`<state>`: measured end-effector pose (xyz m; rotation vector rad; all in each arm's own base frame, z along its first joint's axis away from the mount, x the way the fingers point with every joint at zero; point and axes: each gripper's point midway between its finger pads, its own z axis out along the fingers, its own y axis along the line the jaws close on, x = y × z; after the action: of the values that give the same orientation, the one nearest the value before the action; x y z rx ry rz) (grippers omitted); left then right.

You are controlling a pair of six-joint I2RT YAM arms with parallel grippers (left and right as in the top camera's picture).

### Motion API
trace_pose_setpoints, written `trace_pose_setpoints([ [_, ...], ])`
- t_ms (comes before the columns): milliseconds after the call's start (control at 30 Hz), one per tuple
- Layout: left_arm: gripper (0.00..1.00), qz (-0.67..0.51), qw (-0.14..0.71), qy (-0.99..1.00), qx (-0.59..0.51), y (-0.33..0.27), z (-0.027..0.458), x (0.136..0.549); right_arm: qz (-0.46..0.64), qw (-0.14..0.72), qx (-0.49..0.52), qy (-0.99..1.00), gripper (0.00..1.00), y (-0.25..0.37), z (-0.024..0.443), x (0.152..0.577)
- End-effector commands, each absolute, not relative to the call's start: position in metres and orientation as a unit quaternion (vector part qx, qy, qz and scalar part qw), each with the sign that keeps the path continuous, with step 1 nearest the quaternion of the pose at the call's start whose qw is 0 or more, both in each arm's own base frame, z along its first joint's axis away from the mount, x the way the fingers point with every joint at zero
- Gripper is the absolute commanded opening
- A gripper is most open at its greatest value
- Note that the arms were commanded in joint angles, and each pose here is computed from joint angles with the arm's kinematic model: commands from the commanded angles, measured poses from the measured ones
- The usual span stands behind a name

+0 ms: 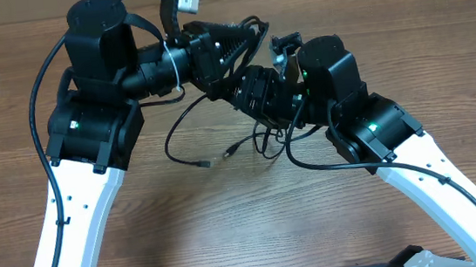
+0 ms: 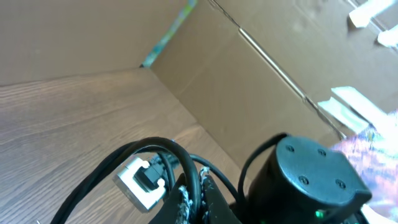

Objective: Untangle cables

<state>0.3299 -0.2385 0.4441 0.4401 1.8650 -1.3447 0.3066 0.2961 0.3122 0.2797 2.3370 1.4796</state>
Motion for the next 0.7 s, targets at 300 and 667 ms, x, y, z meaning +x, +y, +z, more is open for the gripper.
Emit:
trace_pose_setpoints([
  [300, 0.05, -0.529, 0.389, 0.752, -0.048, -0.224, 0.46, 0.351, 0.484, 0.244, 0.154, 0.826, 0.56, 0.282, 0.307, 0.331],
  [667, 0.04, -0.489, 0.402, 0.759, -0.153, -0.198, 0.45, 0.359, 0.475, 0.266, 0.183, 0.819, 0.63, 0.275, 0.309, 0.341],
])
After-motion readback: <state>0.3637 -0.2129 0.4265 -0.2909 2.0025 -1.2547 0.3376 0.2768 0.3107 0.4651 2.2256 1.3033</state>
